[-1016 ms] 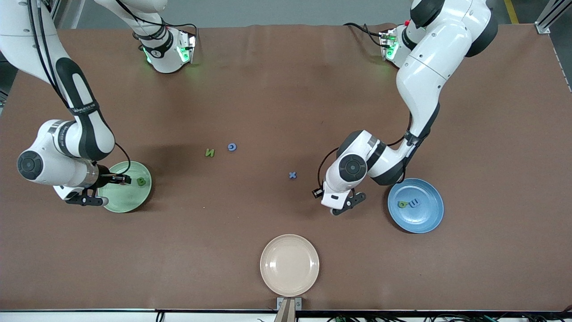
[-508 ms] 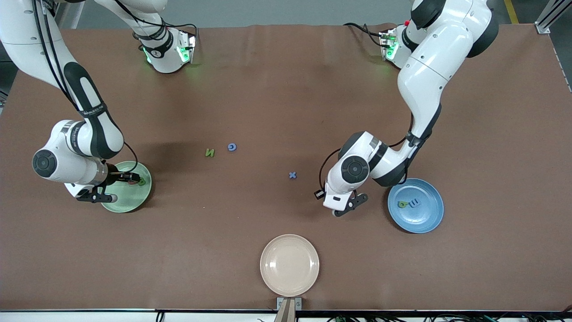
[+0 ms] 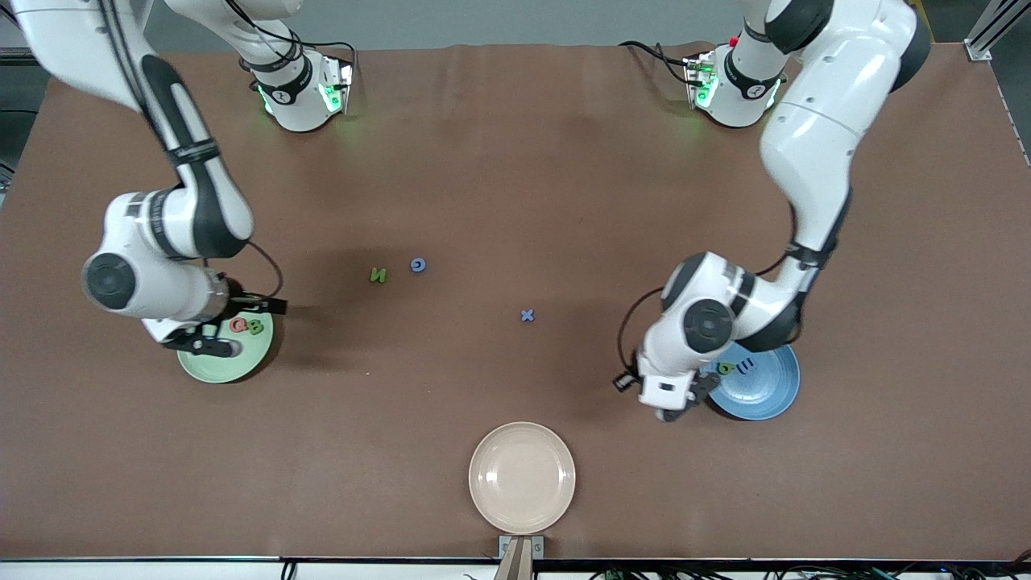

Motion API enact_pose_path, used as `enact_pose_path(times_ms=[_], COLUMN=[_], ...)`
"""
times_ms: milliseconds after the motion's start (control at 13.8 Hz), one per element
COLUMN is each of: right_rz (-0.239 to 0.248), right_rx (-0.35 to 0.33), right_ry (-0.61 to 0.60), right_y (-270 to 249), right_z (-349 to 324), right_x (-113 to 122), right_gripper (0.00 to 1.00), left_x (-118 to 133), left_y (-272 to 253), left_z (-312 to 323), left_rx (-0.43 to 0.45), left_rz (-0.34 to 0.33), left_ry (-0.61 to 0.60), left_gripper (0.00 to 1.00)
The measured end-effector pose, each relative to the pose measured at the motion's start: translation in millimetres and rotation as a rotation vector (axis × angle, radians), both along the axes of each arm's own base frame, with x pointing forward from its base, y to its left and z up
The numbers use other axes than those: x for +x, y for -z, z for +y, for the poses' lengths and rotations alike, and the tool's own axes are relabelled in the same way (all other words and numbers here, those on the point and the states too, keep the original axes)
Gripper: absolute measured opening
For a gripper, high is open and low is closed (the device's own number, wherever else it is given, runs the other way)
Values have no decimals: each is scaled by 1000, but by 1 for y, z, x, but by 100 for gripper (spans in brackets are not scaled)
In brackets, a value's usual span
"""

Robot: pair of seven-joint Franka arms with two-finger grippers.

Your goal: Sort upper and lower case letters into plates

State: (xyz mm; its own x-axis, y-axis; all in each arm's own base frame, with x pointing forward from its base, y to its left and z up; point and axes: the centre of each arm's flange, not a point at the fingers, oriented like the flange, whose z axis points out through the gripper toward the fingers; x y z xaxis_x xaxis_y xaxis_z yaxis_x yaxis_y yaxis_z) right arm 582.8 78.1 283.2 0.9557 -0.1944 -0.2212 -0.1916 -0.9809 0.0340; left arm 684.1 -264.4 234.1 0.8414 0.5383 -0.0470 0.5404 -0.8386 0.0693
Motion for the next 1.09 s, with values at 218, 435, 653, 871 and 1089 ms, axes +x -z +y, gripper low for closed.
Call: enact_pose_path(times_ms=[218,435,653,871,1089], right_rz=[11,-33,-125,-124,-125], right_rx=[-32,-27,2,3,5], right_ry=[21,-1,-57,-93,-111], right_y=[8,24,65,81,81], right_z=[63,93,122,137,144], right_x=[-17,-31,-66,-87,-90], right_gripper=[100,100,100,100,100], left_x=[17,19,20,20,18], left_y=[-15,-3,6,8,-20], left_z=[70,123,169,176,154], left_rx=[31,70,88,135,126], left_rz=[31,69,94,89,83], left_ry=[95,211,282,322,346], left_gripper=[27,27,27,54,85])
